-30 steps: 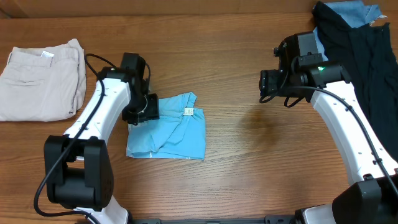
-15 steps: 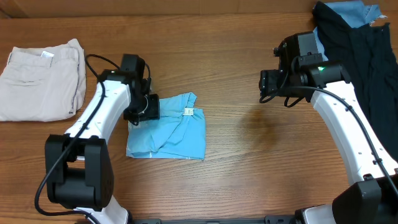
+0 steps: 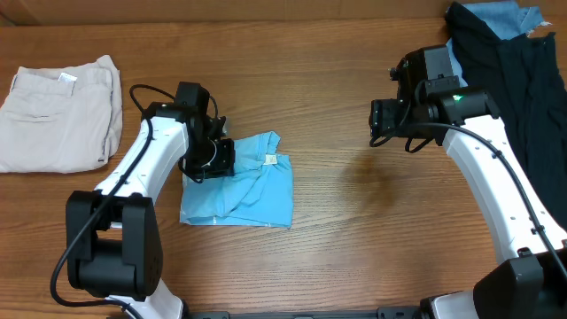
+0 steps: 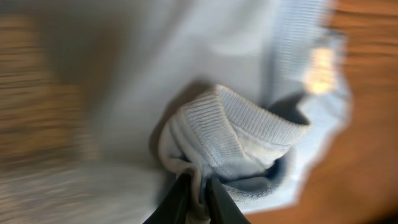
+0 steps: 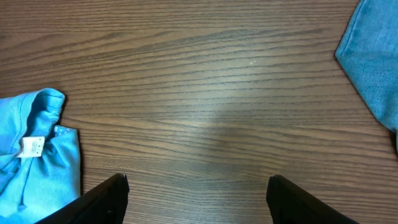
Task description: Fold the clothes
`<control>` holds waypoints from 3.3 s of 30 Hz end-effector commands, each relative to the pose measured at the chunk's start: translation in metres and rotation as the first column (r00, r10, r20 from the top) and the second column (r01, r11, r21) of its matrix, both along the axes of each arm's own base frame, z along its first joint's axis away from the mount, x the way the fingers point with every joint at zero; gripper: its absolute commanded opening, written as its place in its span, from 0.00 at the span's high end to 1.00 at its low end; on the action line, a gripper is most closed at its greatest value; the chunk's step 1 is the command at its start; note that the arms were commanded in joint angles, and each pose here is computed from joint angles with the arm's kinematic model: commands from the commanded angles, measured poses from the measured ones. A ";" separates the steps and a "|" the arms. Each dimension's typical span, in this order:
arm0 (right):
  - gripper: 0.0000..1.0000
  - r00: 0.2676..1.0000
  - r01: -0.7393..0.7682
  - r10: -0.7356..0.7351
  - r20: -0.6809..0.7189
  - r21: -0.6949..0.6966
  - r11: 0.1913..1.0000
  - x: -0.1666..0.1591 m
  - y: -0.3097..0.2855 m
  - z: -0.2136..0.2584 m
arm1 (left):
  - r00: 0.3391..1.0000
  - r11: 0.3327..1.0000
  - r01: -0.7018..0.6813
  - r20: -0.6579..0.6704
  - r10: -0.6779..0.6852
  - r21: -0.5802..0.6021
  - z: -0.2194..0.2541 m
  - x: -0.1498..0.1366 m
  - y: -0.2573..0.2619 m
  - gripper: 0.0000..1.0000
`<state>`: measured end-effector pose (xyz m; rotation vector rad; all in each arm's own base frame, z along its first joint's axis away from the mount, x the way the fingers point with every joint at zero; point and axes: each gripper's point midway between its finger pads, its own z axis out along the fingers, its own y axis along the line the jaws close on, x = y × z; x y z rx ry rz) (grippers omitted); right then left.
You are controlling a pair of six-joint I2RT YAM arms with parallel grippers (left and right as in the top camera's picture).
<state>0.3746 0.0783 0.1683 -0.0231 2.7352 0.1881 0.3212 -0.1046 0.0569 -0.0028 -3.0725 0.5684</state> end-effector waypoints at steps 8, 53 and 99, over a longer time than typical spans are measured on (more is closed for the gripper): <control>0.25 1.000 0.002 -0.002 0.009 -0.008 1.000 0.002 -0.001 0.000 | 0.972 0.944 0.232 0.028 -0.232 -0.236 0.029 -0.027 -0.077 0.88; 0.27 0.913 -0.257 0.342 -0.224 0.335 0.907 -0.083 0.114 -0.024 | 0.989 0.986 0.004 0.147 -0.029 0.167 0.011 0.067 0.046 0.59; 0.25 0.686 -0.233 0.456 -0.567 0.422 0.876 -0.149 0.165 -0.146 | 0.890 0.982 0.146 -0.450 -0.078 0.119 -0.016 -0.053 0.049 0.71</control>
